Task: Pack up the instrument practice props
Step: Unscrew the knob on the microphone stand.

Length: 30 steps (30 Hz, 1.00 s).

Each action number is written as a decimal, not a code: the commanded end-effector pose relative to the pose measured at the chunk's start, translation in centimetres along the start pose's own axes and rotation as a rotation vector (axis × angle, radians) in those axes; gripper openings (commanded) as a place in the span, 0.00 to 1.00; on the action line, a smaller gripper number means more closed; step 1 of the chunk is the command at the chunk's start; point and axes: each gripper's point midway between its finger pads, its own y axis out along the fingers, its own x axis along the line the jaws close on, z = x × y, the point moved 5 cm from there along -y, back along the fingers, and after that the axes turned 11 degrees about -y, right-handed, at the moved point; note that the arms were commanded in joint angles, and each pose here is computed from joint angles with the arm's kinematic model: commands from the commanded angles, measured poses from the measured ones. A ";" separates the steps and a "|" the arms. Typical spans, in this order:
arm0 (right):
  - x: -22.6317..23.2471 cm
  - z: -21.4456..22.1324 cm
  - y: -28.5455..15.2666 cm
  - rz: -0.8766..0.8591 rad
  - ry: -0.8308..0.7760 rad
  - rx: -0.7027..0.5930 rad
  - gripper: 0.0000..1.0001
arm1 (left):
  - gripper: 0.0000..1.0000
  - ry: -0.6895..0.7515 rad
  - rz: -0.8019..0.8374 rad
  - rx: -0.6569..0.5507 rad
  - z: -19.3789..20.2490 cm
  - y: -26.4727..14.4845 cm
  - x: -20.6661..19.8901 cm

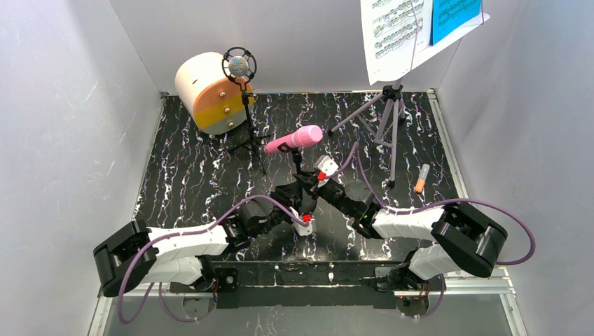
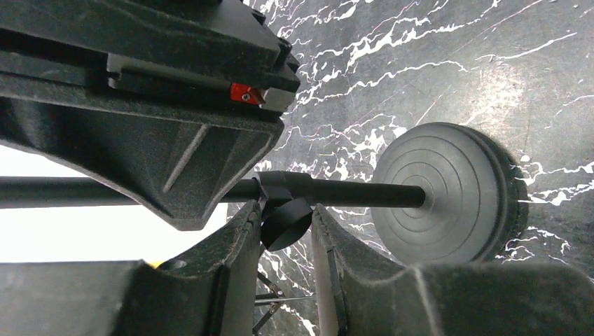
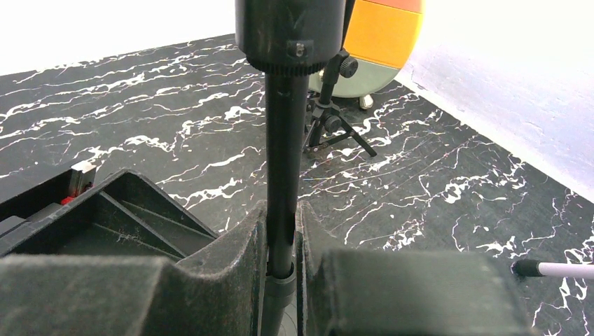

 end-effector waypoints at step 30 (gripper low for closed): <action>3.0 5.9 -2.4 -0.154 -0.012 0.247 0.01 | 0.00 -1.945 -0.320 0.030 2.5 0.0 -4.1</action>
